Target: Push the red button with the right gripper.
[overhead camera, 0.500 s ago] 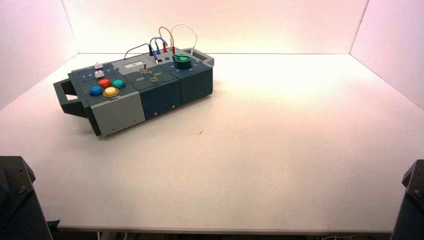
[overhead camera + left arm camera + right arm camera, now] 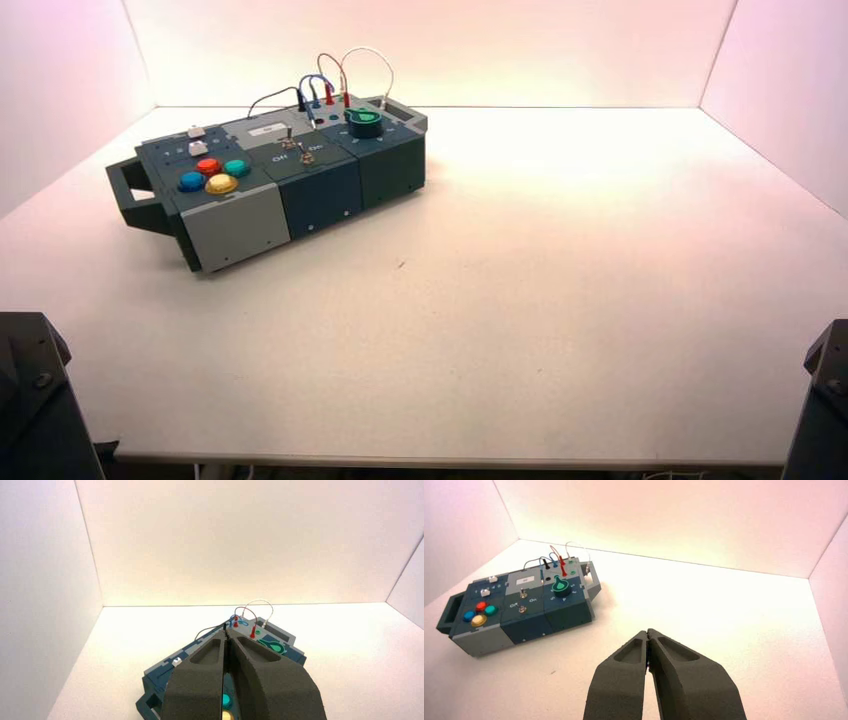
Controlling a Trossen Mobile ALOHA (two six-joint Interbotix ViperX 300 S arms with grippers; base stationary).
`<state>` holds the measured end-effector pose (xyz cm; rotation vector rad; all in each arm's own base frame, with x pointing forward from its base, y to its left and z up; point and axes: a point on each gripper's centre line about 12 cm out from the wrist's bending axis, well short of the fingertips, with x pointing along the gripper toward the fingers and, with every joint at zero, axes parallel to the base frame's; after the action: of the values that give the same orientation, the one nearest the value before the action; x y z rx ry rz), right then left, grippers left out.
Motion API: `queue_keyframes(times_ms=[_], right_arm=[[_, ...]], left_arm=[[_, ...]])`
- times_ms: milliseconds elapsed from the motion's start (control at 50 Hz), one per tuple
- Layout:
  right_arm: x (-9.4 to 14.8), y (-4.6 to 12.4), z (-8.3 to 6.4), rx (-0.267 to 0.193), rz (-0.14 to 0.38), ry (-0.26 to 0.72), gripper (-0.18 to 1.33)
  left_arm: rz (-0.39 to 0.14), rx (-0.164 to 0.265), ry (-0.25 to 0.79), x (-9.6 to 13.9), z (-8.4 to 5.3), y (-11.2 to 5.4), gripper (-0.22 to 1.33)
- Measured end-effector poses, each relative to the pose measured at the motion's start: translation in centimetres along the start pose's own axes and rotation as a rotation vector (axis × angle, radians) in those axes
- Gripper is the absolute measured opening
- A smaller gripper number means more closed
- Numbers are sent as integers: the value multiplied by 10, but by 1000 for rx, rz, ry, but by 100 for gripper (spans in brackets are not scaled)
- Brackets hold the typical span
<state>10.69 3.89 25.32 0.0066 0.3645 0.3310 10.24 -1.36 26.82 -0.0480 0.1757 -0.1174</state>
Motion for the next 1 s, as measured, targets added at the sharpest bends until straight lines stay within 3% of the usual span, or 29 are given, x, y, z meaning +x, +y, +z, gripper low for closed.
queue_keyframes(times_ms=[200, 260, 420, 520, 700, 840, 1000], right_arm=[[22, 18, 2, -38, 107, 118, -14], [40, 32, 3, -40, 166, 190, -14], [79, 63, 14, -72, 240, 343, -14], [118, 96, 26, -132, 282, 457, -14], [177, 138, 39, -176, 309, 545, -14], [213, 161, 45, -196, 316, 575, -14], [252, 200, 48, -260, 353, 620, -14]], left_arm=[[-1, -2, 3, 0, 0, 0, -16], [0, 1, 2, 0, 0, 0, -16], [0, 0, 0, 0, 0, 0, -16], [-1, -1, -8, -1, 1, 0, -16], [-2, 2, -31, -4, 2, 0, -16], [-2, 1, -38, -6, 3, -1, -16], [-2, 3, -46, -7, 4, -1, -16]])
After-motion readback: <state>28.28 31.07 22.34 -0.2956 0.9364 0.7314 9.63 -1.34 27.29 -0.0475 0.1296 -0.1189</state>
